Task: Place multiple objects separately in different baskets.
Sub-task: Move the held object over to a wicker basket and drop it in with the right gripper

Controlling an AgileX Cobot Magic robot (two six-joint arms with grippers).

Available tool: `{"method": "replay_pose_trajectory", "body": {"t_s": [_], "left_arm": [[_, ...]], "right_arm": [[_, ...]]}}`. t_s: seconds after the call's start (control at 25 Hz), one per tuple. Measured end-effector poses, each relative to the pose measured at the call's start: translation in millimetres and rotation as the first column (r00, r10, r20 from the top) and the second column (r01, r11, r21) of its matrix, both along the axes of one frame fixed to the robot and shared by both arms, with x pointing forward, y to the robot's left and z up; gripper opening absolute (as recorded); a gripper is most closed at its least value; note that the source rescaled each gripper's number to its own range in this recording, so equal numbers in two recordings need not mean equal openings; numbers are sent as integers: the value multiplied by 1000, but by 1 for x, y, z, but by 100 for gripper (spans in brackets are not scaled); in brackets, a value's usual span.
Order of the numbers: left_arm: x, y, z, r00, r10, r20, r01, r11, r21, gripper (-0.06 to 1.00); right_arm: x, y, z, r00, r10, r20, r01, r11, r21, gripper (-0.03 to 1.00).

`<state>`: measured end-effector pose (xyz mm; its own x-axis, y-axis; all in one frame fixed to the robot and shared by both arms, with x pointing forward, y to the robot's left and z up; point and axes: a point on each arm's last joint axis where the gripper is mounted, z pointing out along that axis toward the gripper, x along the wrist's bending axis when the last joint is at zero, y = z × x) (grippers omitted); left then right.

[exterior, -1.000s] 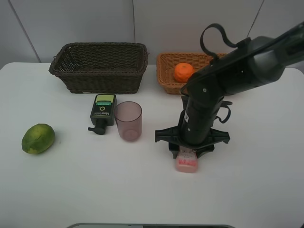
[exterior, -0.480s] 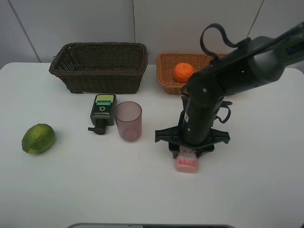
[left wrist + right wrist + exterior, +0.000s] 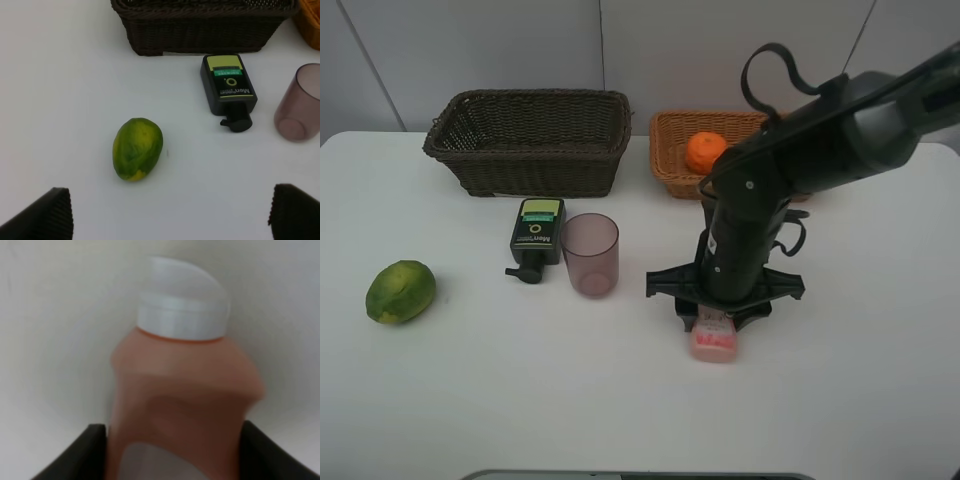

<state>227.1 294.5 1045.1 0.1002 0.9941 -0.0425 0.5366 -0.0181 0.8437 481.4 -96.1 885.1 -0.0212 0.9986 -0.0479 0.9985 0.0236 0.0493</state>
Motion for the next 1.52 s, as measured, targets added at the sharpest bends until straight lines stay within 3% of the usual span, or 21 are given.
{"method": "replay_pose_trajectory", "body": {"t_s": [0.32, 0.56, 0.76, 0.92, 1.12, 1.52], "left_arm": [[0, 0, 0, 1000, 0, 0, 0, 1000, 0, 100], [0, 0, 0, 1000, 0, 0, 0, 1000, 0, 100], [0, 0, 0, 1000, 0, 0, 0, 1000, 0, 100], [0, 0, 0, 1000, 0, 0, 0, 1000, 0, 100], [0, 0, 0, 1000, 0, 0, 0, 1000, 0, 100], [0, 0, 0, 1000, 0, 0, 0, 1000, 0, 100]], "right_arm": [[20, 6, 58, 987, 134, 86, -130, 990, -55, 1], [40, 21, 101, 944, 287, 162, -281, 958, -57, 1], [58, 37, 134, 899, 345, 271, -351, 936, -29, 1], [81, 58, 151, 836, 395, 380, -422, 907, -15, 1], [113, 87, 163, 751, 370, 546, -459, 888, 30, 1], [150, 124, 141, 543, 269, 795, -558, 824, 102, 0]]}}
